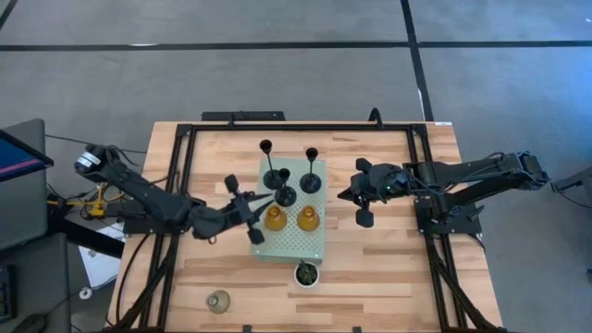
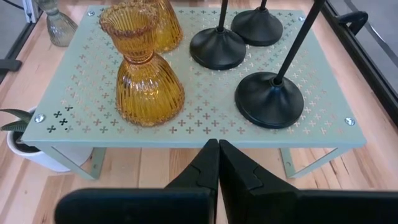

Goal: Pick & Place candle stick holders
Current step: Adjust the black candle holders on the shelf

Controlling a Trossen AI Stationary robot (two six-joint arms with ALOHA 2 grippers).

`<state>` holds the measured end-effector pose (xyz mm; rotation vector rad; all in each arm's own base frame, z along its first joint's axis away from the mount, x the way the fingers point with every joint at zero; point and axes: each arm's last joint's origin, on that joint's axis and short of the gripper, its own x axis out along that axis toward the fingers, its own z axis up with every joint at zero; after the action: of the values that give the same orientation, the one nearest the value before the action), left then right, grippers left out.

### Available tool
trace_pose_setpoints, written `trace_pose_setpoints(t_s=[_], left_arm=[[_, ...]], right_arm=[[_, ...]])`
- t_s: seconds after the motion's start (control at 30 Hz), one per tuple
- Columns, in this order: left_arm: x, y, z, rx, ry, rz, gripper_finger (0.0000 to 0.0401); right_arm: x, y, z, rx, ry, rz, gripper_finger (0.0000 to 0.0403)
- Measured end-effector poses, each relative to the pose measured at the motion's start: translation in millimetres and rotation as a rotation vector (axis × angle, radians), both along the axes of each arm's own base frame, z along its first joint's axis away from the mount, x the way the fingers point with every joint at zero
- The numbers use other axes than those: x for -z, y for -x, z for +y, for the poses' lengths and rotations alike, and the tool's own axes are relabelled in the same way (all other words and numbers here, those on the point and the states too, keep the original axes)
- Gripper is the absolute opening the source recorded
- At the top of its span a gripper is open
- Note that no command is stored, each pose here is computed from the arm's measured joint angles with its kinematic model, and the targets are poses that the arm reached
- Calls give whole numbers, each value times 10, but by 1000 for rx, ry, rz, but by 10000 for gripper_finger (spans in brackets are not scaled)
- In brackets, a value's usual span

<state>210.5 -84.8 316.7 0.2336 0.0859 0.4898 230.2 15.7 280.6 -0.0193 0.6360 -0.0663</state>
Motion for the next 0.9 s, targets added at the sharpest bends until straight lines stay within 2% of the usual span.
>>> trace_pose_setpoints(t_s=[0.17,0.27,0.4,0.63,0.9], left_arm=[[-215,-103,-61,-49,-67,9,67],[-330,-163,-78,-141,-65,4,66],[-381,-187,-124,-204,-66,17,66],[-340,-206,-231,-191,-22,-4,66],[-317,-230,-210,-201,-24,6,66]], right_arm=[[-1,-1,-2,1,0,-1,0],[1,1,-1,0,0,2,0],[10,7,0,0,0,13,0],[34,26,-2,0,3,44,0],[34,26,-2,0,3,44,0]])
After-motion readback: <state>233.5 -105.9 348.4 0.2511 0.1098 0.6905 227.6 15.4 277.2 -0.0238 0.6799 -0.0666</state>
